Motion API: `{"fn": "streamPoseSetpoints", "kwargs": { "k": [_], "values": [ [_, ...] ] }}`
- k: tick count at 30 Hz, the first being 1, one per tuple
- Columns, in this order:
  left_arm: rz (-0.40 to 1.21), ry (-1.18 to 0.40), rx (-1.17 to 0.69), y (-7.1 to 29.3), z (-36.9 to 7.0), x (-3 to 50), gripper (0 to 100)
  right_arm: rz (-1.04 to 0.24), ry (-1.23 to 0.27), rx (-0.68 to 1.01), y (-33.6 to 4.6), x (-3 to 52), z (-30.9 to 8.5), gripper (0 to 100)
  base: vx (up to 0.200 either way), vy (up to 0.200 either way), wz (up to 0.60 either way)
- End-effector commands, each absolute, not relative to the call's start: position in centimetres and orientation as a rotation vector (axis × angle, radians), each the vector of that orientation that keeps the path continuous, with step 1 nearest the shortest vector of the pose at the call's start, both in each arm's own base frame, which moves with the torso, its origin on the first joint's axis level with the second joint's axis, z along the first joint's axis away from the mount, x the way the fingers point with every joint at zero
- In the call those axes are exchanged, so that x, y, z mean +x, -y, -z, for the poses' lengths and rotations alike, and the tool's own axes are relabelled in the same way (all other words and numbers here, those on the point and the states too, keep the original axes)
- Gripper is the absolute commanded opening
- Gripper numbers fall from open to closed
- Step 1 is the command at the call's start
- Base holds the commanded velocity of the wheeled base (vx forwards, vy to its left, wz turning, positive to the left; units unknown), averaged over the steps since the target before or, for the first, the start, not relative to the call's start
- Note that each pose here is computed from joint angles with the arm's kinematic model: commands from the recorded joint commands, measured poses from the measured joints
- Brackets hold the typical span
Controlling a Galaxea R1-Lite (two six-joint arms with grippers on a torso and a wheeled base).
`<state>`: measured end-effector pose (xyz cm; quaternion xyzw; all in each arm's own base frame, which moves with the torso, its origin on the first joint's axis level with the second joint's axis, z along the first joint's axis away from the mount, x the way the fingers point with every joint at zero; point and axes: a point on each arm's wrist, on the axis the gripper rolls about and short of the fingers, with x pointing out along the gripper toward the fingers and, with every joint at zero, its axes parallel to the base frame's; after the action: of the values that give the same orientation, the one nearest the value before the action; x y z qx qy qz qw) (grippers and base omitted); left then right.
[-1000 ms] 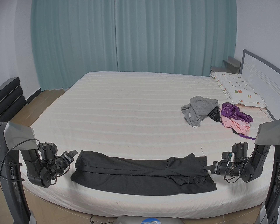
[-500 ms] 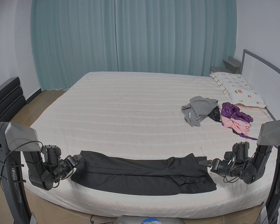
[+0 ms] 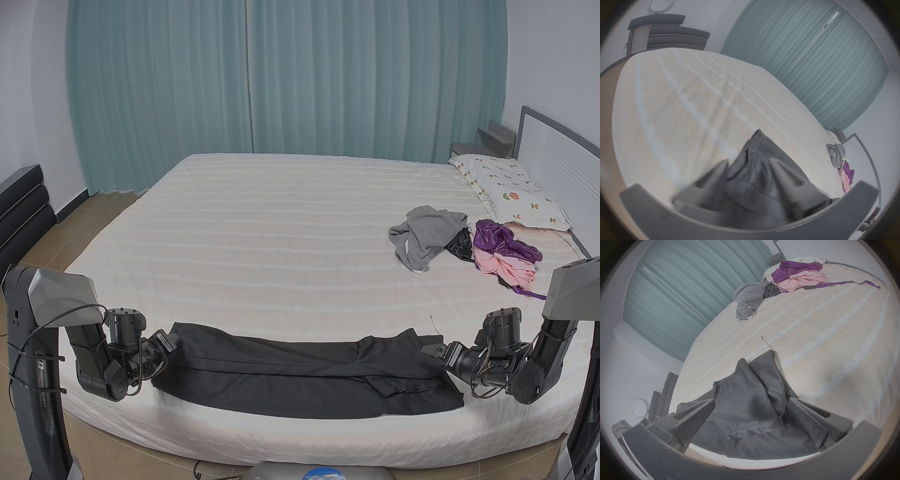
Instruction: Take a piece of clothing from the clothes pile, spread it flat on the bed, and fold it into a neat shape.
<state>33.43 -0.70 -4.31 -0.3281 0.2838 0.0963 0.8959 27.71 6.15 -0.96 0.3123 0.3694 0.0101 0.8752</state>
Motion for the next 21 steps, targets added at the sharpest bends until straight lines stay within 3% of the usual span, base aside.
{"fn": "streamPoseSetpoints", "kwargs": {
  "k": [1, 9, 21],
  "values": [
    [-0.214, -0.576, -0.674, 0.7, 4.5, 33.7, 0, -0.014, -0.778, 0.645, -6.6, 27.6, 1.2, 100, 0.000, 0.000, 0.00],
    [-0.223, -0.489, -0.672, 0.9, 1.8, 33.6, 0, 0.012, -0.814, 0.648, -6.9, 27.6, 2.1, 100, 0.000, 0.000, 0.00],
    [-0.222, -0.486, -0.676, 0.9, 1.6, 33.6, 0, 0.044, -0.803, 0.644, -7.0, 28.4, 2.9, 100, 0.000, 0.000, 0.00]
  ]
}}
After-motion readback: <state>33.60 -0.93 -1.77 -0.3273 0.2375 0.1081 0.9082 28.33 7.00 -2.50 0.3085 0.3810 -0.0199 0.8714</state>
